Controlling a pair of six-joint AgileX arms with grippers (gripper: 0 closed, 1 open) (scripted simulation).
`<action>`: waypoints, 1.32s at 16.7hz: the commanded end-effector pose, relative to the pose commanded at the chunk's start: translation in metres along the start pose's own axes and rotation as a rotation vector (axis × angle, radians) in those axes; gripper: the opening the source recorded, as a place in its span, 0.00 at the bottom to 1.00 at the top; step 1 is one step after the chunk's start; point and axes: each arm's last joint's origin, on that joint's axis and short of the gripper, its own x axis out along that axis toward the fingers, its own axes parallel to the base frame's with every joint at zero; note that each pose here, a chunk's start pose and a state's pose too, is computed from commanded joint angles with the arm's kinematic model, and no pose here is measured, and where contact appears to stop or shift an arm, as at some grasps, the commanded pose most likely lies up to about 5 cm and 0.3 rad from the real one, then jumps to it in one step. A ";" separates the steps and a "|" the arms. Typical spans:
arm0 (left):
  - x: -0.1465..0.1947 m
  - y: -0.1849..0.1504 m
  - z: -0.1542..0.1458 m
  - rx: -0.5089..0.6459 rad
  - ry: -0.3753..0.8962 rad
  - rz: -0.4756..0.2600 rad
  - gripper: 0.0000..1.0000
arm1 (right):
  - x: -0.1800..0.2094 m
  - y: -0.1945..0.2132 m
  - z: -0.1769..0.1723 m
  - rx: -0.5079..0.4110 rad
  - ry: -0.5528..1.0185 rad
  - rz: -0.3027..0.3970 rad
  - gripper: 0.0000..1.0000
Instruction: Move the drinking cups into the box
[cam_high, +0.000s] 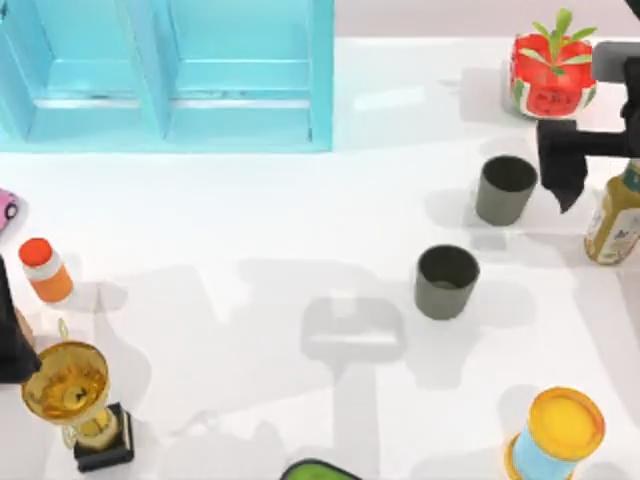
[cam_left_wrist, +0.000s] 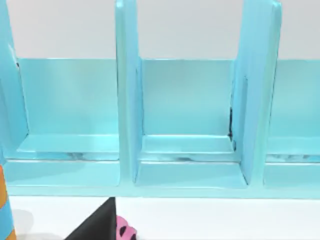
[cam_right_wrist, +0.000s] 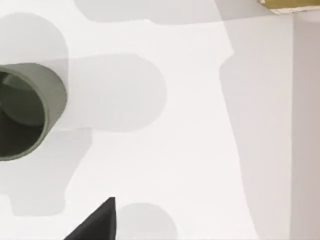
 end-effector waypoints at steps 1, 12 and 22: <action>0.000 0.000 0.000 0.000 0.000 0.000 1.00 | 0.008 0.012 0.016 -0.014 0.051 -0.023 1.00; 0.000 0.000 0.000 0.000 0.000 0.000 1.00 | 0.051 0.080 0.117 -0.077 0.055 0.003 1.00; 0.000 0.000 0.000 0.000 0.000 0.000 1.00 | 0.070 0.081 0.120 -0.076 0.045 0.010 1.00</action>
